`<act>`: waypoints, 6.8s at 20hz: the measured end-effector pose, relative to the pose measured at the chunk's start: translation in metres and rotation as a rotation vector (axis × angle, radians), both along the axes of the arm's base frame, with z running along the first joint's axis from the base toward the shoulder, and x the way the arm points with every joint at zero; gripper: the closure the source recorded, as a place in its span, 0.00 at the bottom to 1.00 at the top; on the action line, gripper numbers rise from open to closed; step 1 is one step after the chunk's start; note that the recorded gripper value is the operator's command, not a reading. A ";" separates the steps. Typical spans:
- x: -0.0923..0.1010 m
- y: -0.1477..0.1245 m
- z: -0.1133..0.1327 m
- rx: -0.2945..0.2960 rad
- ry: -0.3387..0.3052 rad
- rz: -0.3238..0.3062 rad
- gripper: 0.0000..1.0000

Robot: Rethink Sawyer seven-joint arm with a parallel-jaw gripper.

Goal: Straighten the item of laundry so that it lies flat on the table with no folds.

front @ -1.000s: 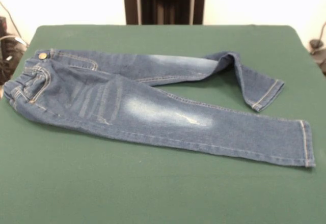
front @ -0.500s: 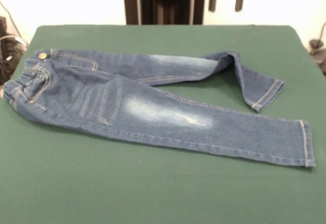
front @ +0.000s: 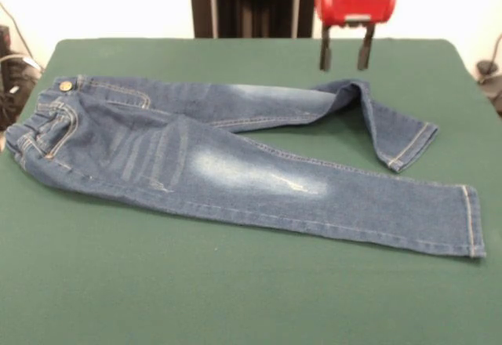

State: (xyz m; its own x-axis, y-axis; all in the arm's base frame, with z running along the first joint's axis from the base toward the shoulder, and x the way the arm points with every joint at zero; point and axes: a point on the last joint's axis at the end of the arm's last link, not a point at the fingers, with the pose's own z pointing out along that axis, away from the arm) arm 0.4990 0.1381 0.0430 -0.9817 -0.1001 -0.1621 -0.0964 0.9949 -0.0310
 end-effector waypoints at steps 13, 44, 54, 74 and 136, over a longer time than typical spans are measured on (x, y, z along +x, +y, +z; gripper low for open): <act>-0.018 0.090 -0.009 -0.040 0.029 -0.332 0.00; 0.081 0.095 -0.043 0.019 -0.188 -0.644 0.00; 0.087 0.135 -0.050 0.034 -0.160 -0.598 0.00; 0.039 0.171 -0.091 -0.148 -0.112 -0.564 0.00; 0.089 0.097 -0.090 -0.019 -0.026 -0.688 1.00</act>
State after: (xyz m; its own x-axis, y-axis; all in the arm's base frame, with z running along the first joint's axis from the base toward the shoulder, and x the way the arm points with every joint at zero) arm 0.5882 0.2355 -0.0471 -0.8191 0.5412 -0.1905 0.5576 0.8290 -0.0424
